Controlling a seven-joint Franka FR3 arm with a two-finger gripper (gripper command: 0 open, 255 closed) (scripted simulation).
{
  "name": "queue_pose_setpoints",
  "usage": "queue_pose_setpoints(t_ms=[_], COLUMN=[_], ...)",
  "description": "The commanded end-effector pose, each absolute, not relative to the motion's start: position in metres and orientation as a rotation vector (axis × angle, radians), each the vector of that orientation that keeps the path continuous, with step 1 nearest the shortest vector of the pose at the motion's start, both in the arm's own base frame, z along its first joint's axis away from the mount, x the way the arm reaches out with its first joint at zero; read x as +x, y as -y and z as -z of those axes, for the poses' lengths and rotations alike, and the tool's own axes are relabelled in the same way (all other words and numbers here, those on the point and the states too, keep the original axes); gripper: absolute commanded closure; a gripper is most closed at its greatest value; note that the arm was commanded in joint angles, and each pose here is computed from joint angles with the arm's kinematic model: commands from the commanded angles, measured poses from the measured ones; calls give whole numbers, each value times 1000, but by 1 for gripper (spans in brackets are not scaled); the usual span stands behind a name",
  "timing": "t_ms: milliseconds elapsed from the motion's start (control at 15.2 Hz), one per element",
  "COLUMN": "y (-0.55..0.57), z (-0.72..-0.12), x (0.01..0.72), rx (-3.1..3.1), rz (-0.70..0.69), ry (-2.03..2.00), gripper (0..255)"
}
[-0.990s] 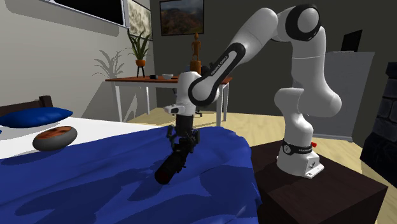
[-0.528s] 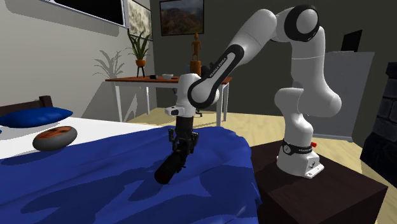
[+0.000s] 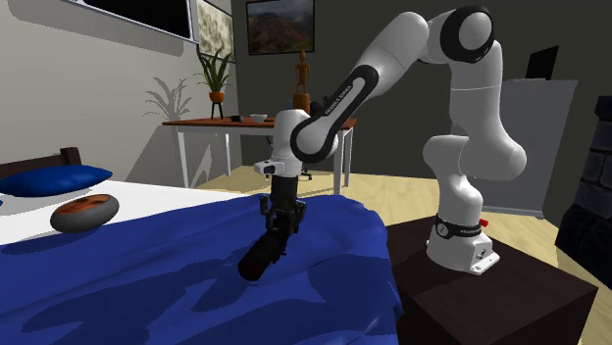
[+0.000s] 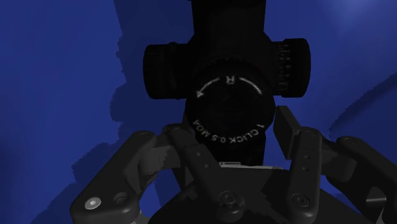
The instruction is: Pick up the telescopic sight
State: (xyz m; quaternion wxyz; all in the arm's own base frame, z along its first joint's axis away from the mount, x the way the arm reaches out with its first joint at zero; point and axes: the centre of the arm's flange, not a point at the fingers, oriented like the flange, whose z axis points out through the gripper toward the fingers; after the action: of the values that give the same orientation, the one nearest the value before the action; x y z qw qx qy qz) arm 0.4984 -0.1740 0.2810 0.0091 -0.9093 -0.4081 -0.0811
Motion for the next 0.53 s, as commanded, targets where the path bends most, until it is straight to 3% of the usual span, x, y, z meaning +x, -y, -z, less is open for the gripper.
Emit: queue_pose_setpoints(t_ms=[0, 462], y=[174, 174], z=[-292, -329], x=[499, 499], rx=[-2841, -2841], rz=[254, 254], ry=[1275, 1275], gripper=[255, 255])
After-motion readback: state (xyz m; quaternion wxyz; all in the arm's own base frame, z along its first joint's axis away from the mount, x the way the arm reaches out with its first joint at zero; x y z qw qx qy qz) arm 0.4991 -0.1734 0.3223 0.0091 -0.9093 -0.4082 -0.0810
